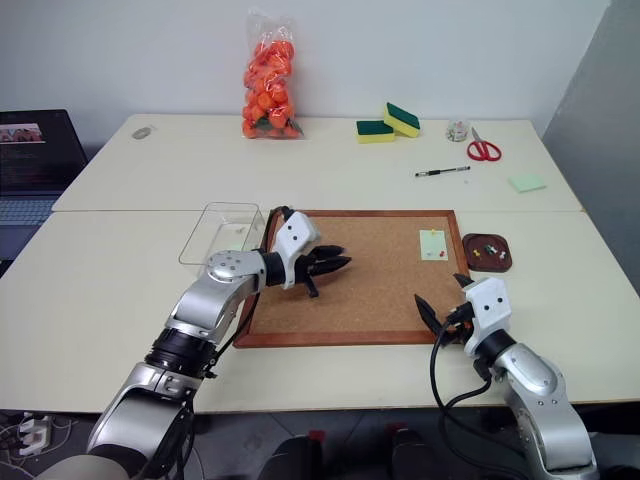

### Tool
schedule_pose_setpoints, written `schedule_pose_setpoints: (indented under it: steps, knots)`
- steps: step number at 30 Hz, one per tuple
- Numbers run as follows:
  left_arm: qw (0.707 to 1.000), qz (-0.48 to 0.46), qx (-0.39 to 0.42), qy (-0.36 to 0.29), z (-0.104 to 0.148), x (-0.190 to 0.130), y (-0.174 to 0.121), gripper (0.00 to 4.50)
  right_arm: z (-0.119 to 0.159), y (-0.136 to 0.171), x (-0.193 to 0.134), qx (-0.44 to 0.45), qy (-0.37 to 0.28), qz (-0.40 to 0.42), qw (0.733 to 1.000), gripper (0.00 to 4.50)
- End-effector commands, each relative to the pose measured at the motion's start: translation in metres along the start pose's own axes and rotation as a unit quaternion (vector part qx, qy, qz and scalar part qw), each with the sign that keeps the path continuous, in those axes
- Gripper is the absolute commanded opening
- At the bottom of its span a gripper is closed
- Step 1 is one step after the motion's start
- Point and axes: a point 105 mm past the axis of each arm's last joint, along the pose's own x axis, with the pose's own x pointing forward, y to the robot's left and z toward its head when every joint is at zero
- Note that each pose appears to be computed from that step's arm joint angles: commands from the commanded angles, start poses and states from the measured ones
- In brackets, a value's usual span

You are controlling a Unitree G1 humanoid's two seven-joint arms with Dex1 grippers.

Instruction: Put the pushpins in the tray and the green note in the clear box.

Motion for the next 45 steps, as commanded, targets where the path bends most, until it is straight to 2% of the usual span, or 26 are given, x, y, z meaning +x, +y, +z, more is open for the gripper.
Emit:
schedule_pose_setpoints:
  steps: [1,3,14,21,29,34,41,45]
  knots:
    - [1.000,-0.005,0.020,-0.016,0.013,0.009,0.001,0.28,0.026,-0.005,0.001,-0.008,-0.037,-0.008,0.999,4.50]
    - [1.000,-0.014,0.021,-0.017,0.014,0.012,-0.001,0.08,0.028,-0.008,0.003,-0.009,-0.035,-0.009,0.999,4.50]
    - [0.999,-0.042,0.010,-0.012,0.003,0.024,-0.010,0.08,0.042,-0.030,0.026,0.004,-0.039,-0.030,0.999,4.50]
    - [0.998,-0.064,0.007,0.022,-0.018,0.027,-0.016,0.08,0.045,-0.057,0.059,0.021,0.000,-0.064,0.998,4.50]
    - [0.997,-0.069,0.006,0.029,-0.025,0.026,-0.019,0.08,0.033,-0.084,0.103,0.043,0.048,-0.091,0.994,4.50]
    - [0.997,-0.070,0.006,0.028,-0.026,0.025,-0.022,0.08,0.029,-0.089,0.124,0.062,0.048,-0.094,0.992,4.50]
    - [0.997,-0.072,0.006,0.028,-0.026,0.025,-0.025,0.08,0.024,-0.084,0.138,0.064,0.050,-0.084,0.993,4.50]
    - [0.997,-0.078,0.006,0.028,-0.026,0.025,-0.028,0.00,0.019,-0.087,0.139,0.065,0.055,-0.093,0.992,3.95]
